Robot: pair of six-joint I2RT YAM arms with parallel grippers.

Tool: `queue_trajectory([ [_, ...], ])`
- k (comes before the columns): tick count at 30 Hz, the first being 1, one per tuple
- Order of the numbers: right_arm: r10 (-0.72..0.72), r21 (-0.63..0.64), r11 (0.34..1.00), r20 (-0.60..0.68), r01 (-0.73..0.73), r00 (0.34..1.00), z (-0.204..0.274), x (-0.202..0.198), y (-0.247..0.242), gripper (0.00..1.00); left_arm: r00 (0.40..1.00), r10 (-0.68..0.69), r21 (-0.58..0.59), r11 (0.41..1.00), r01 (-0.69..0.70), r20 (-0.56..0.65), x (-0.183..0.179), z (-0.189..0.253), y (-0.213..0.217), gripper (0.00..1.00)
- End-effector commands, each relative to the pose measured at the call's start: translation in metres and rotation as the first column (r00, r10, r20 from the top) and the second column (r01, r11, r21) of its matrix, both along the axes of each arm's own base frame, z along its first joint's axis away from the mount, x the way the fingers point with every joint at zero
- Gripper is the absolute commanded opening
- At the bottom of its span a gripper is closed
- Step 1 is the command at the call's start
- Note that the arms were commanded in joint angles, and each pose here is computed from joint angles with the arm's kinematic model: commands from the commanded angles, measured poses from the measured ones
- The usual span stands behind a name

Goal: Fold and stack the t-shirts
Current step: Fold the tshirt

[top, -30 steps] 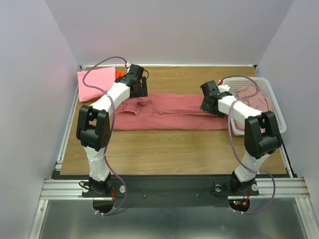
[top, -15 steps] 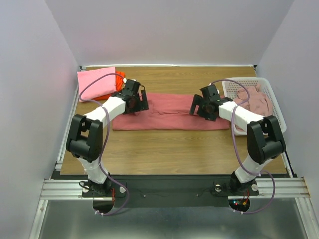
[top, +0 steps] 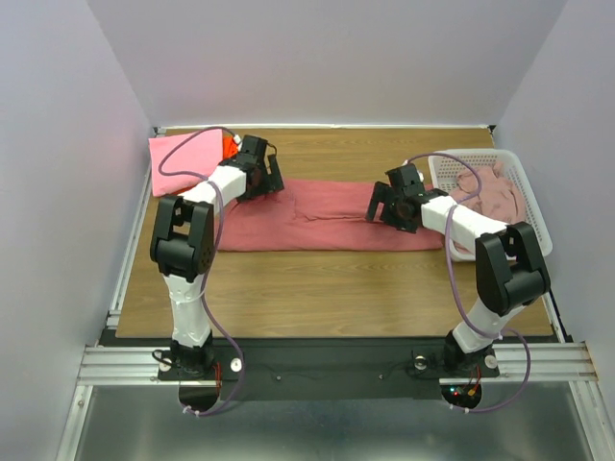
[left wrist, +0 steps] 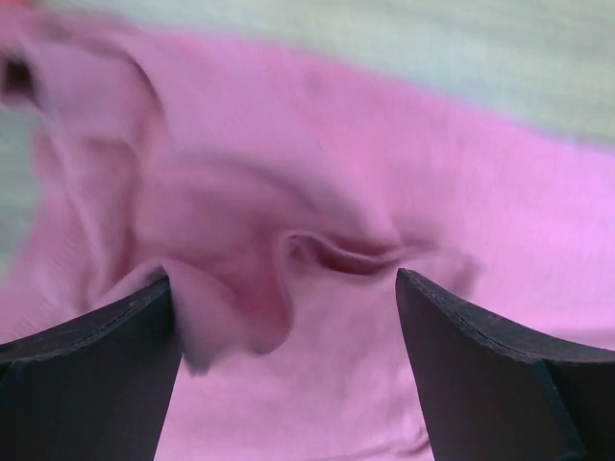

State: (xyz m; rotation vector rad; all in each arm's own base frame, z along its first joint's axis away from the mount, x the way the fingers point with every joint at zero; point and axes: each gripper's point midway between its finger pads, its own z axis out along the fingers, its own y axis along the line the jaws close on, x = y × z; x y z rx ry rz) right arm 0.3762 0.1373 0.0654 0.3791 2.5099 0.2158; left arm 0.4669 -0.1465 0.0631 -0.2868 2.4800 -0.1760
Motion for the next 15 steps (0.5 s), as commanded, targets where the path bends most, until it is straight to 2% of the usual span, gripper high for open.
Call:
queue_trajectory([
  [1,-0.019,-0.026,0.999,0.038,0.02,0.999,0.001,0.004,-0.006,1.0,0.992,0.073,0.009,0.997,-0.074,0.098,0.037,0.036,0.027,0.96],
  [4,-0.023,-0.032,0.999,0.047,0.024,0.999,0.004,0.003,-0.008,1.0,0.985,0.137,0.044,0.989,-0.142,0.107,0.044,0.047,0.047,0.96],
  [8,-0.026,-0.047,0.998,0.064,0.03,0.998,0.009,0.004,-0.011,1.0,0.978,0.156,0.022,0.987,-0.161,0.142,0.038,0.071,0.049,0.96],
  [13,-0.005,-0.037,0.999,0.102,0.009,0.995,0.024,0.017,-0.006,1.0,0.975,0.136,-0.036,0.991,-0.132,0.175,0.011,0.093,0.032,0.96],
  [15,-0.004,-0.05,0.999,0.124,0.01,0.992,0.03,0.029,-0.004,1.0,0.977,0.115,-0.036,0.993,-0.11,0.178,-0.012,0.094,0.018,0.96],
])
